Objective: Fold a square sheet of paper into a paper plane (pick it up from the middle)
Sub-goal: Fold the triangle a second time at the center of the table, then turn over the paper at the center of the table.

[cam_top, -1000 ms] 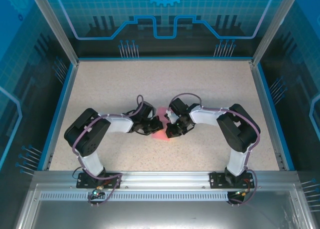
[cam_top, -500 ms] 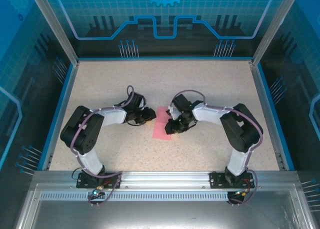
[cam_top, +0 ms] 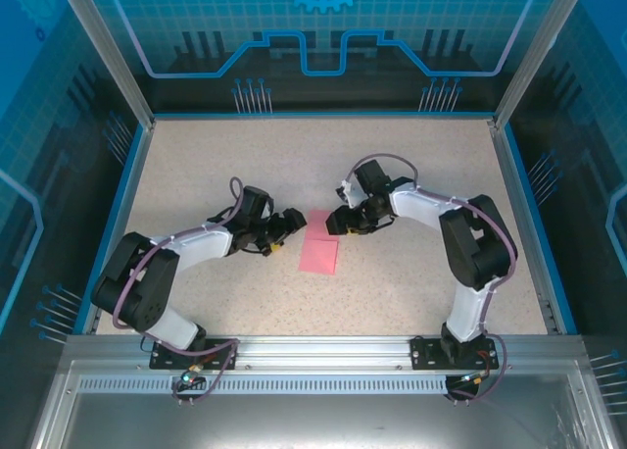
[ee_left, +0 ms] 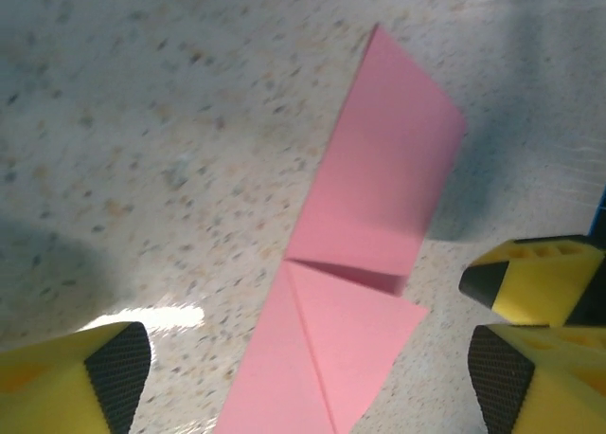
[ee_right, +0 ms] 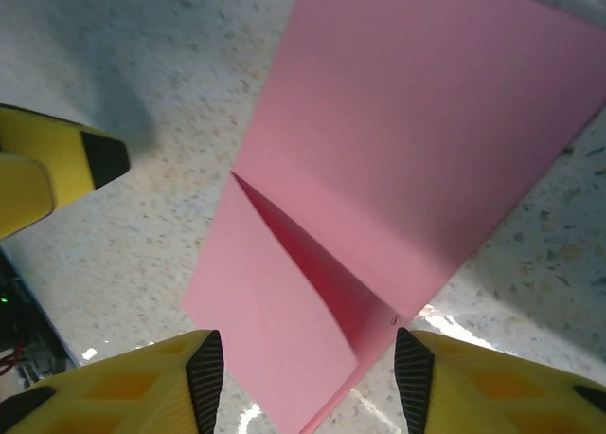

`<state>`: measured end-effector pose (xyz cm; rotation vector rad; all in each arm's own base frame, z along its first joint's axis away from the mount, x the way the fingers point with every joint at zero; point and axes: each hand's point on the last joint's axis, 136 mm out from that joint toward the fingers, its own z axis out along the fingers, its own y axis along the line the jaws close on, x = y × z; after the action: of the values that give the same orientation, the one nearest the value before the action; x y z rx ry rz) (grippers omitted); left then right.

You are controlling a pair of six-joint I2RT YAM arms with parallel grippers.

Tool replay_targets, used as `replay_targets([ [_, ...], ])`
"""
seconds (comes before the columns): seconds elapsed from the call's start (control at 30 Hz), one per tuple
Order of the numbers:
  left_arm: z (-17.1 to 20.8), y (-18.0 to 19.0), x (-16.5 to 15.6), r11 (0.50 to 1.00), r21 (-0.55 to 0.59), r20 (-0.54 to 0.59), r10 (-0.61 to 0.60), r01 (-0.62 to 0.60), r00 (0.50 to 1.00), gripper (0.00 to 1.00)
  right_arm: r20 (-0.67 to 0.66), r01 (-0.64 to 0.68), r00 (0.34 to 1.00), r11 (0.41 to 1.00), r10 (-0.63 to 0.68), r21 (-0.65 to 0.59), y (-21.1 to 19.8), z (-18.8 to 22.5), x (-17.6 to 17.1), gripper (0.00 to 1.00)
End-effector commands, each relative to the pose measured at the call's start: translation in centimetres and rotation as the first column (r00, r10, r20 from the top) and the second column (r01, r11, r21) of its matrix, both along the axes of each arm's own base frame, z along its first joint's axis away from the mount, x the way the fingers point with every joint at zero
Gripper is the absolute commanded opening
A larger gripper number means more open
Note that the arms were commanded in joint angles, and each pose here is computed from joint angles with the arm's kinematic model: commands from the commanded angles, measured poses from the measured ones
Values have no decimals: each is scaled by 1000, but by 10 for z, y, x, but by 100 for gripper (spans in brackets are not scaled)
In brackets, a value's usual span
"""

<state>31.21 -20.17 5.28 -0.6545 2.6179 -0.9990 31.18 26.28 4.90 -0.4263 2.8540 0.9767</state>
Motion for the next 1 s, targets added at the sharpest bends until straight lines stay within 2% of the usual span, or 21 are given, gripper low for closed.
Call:
replay_targets([
  [0.0, 10, -9, -5, 998, -57, 18, -9, 10, 1000, 95, -29, -64, 998, 998, 63, -24, 6, -9, -9, 54],
  [0.07, 9, -11, -7, 998, -62, 15, -15, 15, 1000, 97, -34, -75, 997, 997, 74, -18, 9, -12, -11, 52],
  [0.2, 10, -17, -11, 996, -79, 9, -29, 30, 1000, 98, -56, -103, 993, 994, 104, 27, 15, -12, -18, 44],
  [0.33, 10, -22, -13, 994, -110, -7, -25, 24, 1000, 96, -81, -130, 988, 991, 133, 42, 17, -15, -25, 31],
  [0.43, 10, -29, -13, 989, -141, -11, -42, 41, 999, 94, -93, -141, 985, 989, 145, 52, 19, -15, -29, 17],
  [0.5, 10, -35, -15, 986, -156, -7, -62, 60, 998, 91, -85, -126, 988, 991, 128, 34, 15, -16, -26, 14],
  [0.7, 11, -53, -17, 973, -188, 31, -128, 131, 991, 79, -64, -68, 995, 996, 71, 57, 5, -8, -17, 9],
  [0.97, 3, -62, -15, 967, -182, 49, -174, 180, 983, 62, -68, -34, 997, 997, 38, 68, -4, -6, -12, 9],
])
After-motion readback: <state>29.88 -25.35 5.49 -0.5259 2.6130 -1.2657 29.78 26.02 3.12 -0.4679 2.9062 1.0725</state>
